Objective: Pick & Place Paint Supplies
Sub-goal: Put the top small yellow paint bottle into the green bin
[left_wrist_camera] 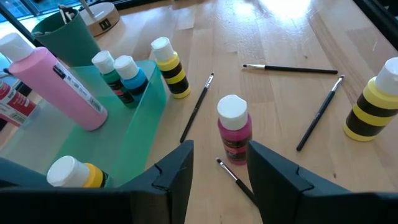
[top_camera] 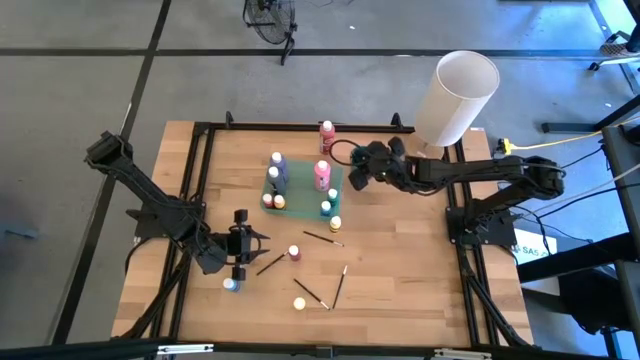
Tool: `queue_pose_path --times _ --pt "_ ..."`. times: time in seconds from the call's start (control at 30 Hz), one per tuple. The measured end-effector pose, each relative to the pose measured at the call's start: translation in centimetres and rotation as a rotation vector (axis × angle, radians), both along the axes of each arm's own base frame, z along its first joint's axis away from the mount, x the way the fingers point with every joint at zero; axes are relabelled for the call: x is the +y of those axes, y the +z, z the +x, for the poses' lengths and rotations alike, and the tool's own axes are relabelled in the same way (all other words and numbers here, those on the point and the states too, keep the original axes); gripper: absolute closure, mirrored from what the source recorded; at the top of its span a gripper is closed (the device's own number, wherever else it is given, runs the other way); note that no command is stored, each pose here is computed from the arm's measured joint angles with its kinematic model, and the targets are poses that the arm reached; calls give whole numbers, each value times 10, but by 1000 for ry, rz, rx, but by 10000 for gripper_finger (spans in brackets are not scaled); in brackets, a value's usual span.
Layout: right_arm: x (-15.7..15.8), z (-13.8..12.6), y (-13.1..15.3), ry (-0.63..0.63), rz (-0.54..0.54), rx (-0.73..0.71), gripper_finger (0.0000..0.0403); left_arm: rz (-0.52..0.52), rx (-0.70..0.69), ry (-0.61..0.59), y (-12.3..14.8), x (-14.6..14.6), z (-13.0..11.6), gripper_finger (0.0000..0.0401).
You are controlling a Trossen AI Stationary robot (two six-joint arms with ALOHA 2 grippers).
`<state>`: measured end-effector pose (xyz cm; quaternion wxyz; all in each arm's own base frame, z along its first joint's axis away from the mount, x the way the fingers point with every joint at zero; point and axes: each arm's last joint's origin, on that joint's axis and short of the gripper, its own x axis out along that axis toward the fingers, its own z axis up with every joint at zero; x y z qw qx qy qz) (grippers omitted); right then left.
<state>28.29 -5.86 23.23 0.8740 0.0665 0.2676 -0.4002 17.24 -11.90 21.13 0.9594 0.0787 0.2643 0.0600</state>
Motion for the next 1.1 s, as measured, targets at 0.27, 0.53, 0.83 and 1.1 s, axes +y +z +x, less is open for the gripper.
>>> queue_pose_path --times 0.27,0.53,0.83,1.1 --pt "27 14 30 105 -65 -56 233 16 8 -11 0 0 0 258" --pt "103 18 41 484 -38 -66 234 -37 95 -63 -5 0 -4 258" --pt "184 0 46 934 114 -130 234 -44 106 -58 -6 0 -5 258" --pt "206 -10 46 1005 135 -137 234 -54 104 -52 -6 0 -5 258"
